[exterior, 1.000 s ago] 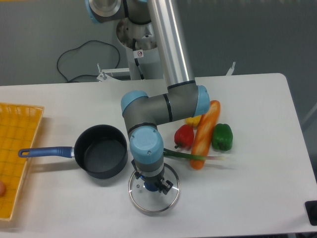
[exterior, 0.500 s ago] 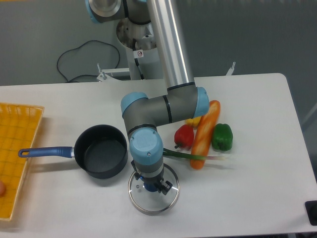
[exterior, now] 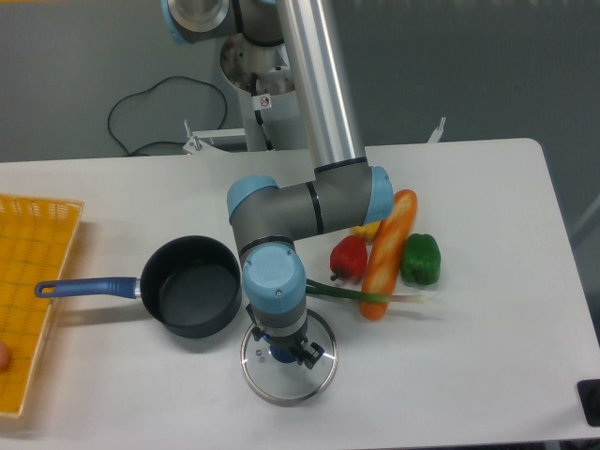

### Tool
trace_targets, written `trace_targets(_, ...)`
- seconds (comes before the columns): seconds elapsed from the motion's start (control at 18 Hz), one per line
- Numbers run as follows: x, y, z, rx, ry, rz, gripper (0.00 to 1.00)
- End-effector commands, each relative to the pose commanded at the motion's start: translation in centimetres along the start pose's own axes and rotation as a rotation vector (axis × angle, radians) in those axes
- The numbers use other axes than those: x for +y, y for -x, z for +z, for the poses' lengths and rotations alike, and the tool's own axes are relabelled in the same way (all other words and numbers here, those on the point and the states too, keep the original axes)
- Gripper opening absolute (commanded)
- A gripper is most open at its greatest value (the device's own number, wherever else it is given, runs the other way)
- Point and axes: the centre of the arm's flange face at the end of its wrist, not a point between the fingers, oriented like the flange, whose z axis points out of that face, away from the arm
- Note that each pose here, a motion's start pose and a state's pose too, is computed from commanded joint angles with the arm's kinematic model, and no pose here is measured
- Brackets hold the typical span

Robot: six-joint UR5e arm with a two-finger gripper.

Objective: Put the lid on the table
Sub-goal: 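Hold the lid flat on the table and open the gripper, then lift the gripper up off the lid knob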

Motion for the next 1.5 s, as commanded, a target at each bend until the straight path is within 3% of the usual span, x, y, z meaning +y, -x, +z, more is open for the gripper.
trace_targets(0.5,0.05,-0.07,0.24,0.004,0.003,0.0,0.54)
trace_targets(0.78,-0.04,-0.14,0.22,0.003,0.002,0.005,0.68)
trace_targets(1.17,-0.04,-0.14,0.22,0.003,0.002,0.006,0.76)
trace_targets(1.33,-0.03,-0.14,0.12,0.001,0.001,0.009,0.96)
trace_targets(1.5,-0.05,-0.31,-0.55,-0.004,-0.005,0.012,1.0)
